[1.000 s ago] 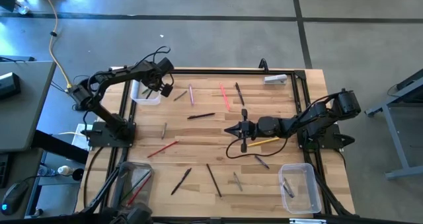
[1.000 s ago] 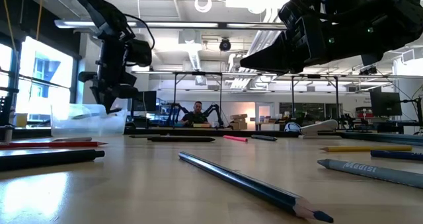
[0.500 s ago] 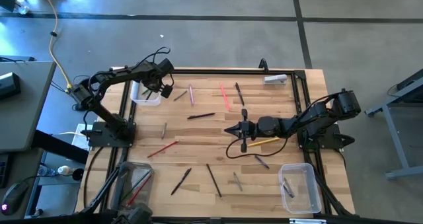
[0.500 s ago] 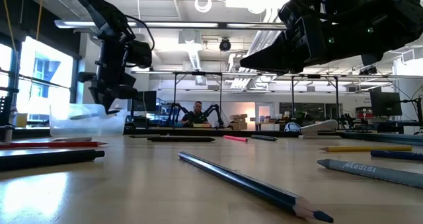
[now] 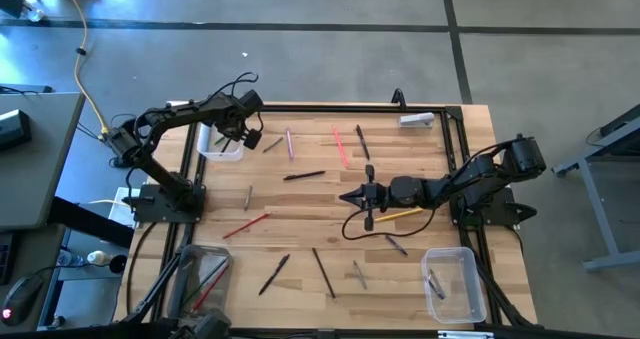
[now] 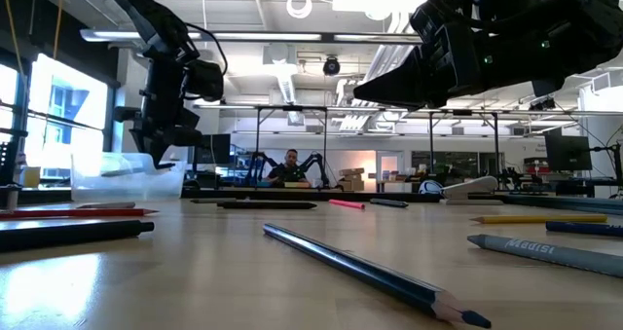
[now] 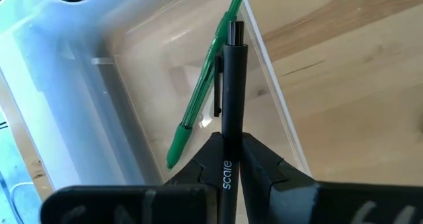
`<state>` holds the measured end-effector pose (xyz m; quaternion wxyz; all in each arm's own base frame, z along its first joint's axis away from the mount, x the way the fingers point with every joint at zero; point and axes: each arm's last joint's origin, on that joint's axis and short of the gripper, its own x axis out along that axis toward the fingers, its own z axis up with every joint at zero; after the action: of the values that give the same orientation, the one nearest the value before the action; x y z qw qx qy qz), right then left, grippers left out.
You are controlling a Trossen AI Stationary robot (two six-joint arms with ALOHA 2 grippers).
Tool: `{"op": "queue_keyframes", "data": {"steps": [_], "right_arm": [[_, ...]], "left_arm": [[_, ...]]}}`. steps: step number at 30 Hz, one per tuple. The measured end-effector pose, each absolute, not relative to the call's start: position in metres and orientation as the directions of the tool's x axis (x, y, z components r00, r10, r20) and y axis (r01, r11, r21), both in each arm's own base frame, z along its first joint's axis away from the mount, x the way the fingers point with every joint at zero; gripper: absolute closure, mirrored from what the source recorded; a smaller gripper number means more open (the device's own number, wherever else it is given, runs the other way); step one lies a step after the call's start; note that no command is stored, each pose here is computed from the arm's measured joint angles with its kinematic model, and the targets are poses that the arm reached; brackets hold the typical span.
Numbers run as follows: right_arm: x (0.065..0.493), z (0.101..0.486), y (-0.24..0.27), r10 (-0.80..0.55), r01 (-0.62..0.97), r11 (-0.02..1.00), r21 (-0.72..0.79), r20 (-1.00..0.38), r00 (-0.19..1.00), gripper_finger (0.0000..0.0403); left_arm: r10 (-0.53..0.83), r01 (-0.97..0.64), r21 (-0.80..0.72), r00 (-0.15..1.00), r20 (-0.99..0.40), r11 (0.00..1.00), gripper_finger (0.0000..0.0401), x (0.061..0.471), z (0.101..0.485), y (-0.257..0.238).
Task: Sort crayons/erasers/pens/pencils in bins
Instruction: Put the middle left black pen into the top transparent bin, then put the pink pencil into the black bin
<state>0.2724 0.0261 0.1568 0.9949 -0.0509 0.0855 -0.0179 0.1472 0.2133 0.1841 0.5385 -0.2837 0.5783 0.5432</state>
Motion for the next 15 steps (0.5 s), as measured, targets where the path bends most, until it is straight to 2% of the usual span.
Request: {"op": "queue_keyframes", "data": {"steps": [15], "right_arm": [[0.2724,0.1568,0.0261,-0.044,0.026,0.993,-0.111,-0.168,0.985,0.0403]], "left_arm": [[0.259,-0.913,0.324,-0.260,-0.930,0.247,0.0338,0.1471,0.1842,0.2135]]}}
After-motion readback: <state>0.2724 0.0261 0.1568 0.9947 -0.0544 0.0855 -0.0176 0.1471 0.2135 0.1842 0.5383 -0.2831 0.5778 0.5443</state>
